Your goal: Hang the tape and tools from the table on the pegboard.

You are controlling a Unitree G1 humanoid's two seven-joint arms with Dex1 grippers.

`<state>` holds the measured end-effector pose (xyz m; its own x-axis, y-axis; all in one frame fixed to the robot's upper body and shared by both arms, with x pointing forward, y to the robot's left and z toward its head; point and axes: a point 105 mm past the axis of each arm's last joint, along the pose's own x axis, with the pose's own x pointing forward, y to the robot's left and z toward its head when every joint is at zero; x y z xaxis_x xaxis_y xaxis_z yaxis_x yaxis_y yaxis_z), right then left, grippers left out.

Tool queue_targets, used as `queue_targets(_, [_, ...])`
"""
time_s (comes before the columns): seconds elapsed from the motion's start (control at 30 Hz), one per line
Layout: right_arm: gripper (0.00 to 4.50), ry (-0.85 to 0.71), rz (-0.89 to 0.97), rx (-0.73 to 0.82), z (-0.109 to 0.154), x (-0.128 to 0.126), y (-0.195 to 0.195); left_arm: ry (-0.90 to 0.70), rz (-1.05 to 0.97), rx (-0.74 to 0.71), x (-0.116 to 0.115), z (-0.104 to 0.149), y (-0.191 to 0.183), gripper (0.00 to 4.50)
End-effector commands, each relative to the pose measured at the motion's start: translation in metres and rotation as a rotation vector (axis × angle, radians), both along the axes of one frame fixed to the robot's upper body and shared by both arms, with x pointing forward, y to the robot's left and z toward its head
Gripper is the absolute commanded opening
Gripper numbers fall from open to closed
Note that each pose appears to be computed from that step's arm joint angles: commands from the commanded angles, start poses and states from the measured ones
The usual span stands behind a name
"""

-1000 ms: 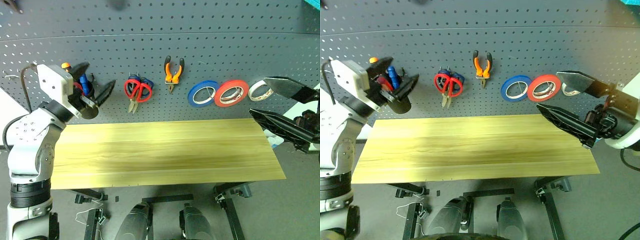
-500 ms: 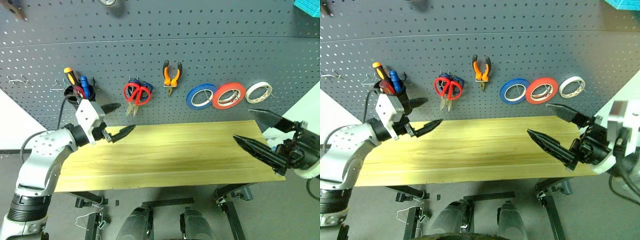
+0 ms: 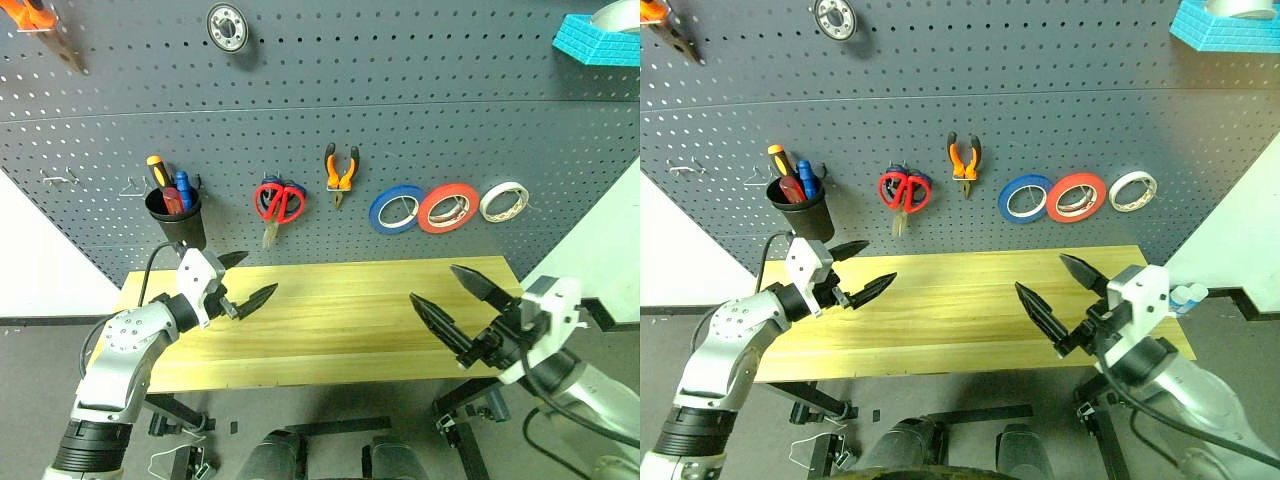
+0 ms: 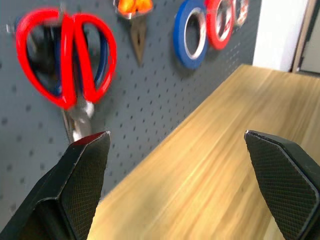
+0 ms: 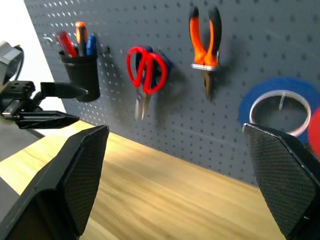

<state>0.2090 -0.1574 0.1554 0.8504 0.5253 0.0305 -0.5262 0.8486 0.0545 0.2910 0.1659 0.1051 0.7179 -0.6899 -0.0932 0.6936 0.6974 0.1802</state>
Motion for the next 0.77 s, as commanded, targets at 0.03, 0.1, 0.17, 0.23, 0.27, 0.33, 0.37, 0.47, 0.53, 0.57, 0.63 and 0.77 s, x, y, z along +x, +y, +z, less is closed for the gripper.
queue_targets(0.03, [4.50, -0.015, -0.070, 0.016, -0.008, 0.000, -0.001, -0.007, 0.007, -0.008, -0.001, -0.004, 0.000, 4.48])
queue_targets(0.1, [4.50, 0.002, -0.113, 0.025, -0.018, 0.000, -0.004, 0.013, 0.024, -0.003, -0.001, -0.013, 0.002, 4.48])
queue_targets(0.17, [4.50, 0.017, -0.167, 0.032, -0.027, -0.002, -0.010, 0.031, 0.044, -0.002, -0.002, -0.022, 0.005, 4.48])
queue_targets(0.23, [4.50, 0.040, -0.227, 0.035, -0.037, -0.007, -0.017, 0.047, 0.063, -0.012, -0.006, -0.029, 0.007, 4.48])
queue_targets(0.27, [4.50, 0.059, -0.255, 0.029, -0.044, -0.011, -0.021, 0.055, 0.071, -0.018, -0.009, -0.031, 0.008, 4.48])
queue_targets(0.33, [4.50, 0.093, -0.296, 0.018, -0.058, -0.017, -0.027, 0.061, 0.081, -0.026, -0.012, -0.035, 0.009, 4.48])
queue_targets(0.37, [4.50, 0.113, -0.312, 0.026, -0.064, -0.022, -0.028, 0.065, 0.088, -0.028, -0.013, -0.037, 0.010, 4.48])
queue_targets(0.47, [4.50, 0.152, -0.330, 0.030, -0.077, -0.032, -0.030, 0.095, 0.110, -0.064, -0.012, -0.042, 0.014, 4.48])
queue_targets(0.53, [4.50, 0.187, -0.349, 0.011, -0.090, -0.039, -0.036, 0.148, 0.123, -0.120, -0.014, -0.053, 0.020, 4.48])
queue_targets(0.57, [4.50, 0.200, -0.352, 0.014, -0.095, -0.042, -0.037, 0.172, 0.123, -0.145, -0.015, -0.058, 0.023, 4.48])
queue_targets(0.63, [4.50, 0.216, -0.364, 0.049, -0.103, -0.047, -0.040, 0.197, 0.104, -0.146, -0.019, -0.068, 0.024, 4.48])
queue_targets(0.77, [4.50, 0.248, -0.386, 0.109, -0.118, -0.062, -0.036, 0.244, 0.073, -0.243, -0.021, -0.069, 0.026, 4.48])
